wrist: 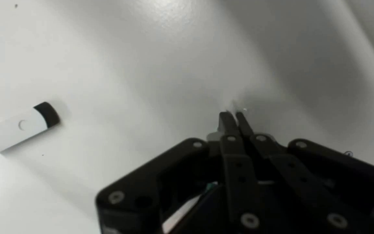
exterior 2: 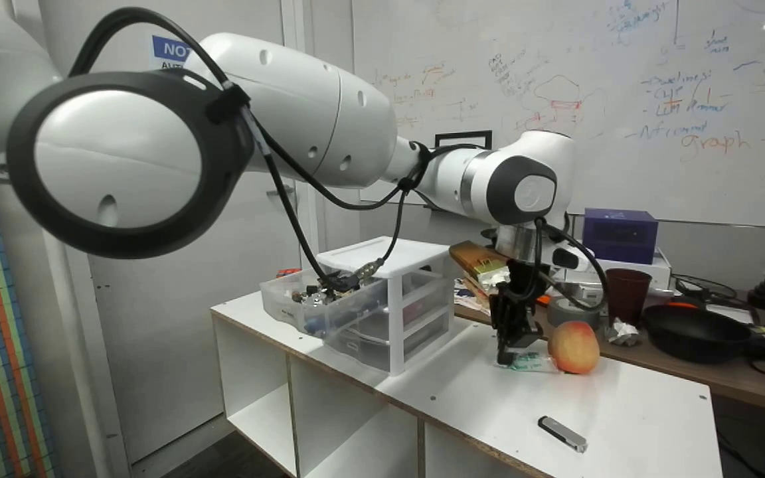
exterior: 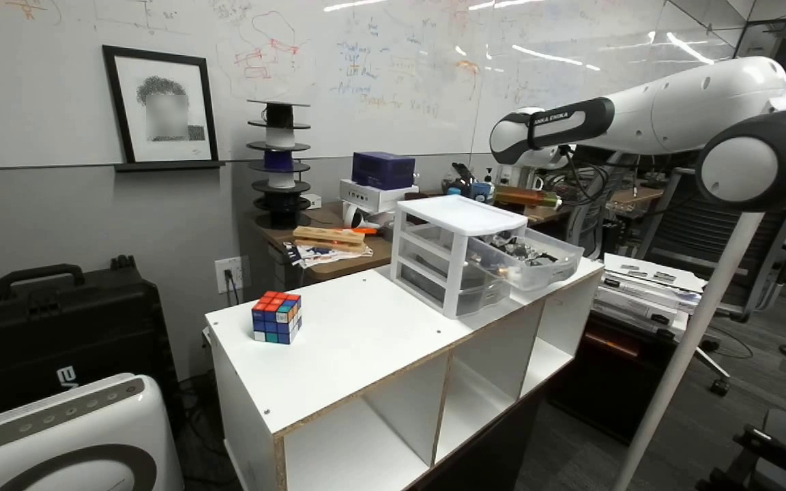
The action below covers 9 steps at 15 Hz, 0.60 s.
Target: Pick up two objects from the table, put them in the open drawer and close it
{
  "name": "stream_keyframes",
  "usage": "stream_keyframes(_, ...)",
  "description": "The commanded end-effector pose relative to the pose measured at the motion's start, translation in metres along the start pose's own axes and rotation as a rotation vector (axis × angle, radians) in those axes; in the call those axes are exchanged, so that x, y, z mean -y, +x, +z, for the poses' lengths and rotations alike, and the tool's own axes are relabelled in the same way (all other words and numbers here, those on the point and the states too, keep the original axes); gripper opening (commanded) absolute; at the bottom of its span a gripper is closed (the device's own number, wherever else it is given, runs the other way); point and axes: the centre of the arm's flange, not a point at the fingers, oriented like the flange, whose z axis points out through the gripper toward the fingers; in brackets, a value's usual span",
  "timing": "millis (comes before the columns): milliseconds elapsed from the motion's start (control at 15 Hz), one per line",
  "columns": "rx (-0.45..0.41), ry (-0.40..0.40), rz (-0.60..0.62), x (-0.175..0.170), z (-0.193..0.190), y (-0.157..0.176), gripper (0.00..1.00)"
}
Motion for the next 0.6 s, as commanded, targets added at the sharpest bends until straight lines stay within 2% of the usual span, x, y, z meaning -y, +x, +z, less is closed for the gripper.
stream_keyframes(0, -0.041, -0.033, -0.117, 0.015, -0.032, 0.001, 0.00)
stream_keyframes(533, -0.160, -0.101, -0.328, 0.024, -0.141, -0.081, 0.00)
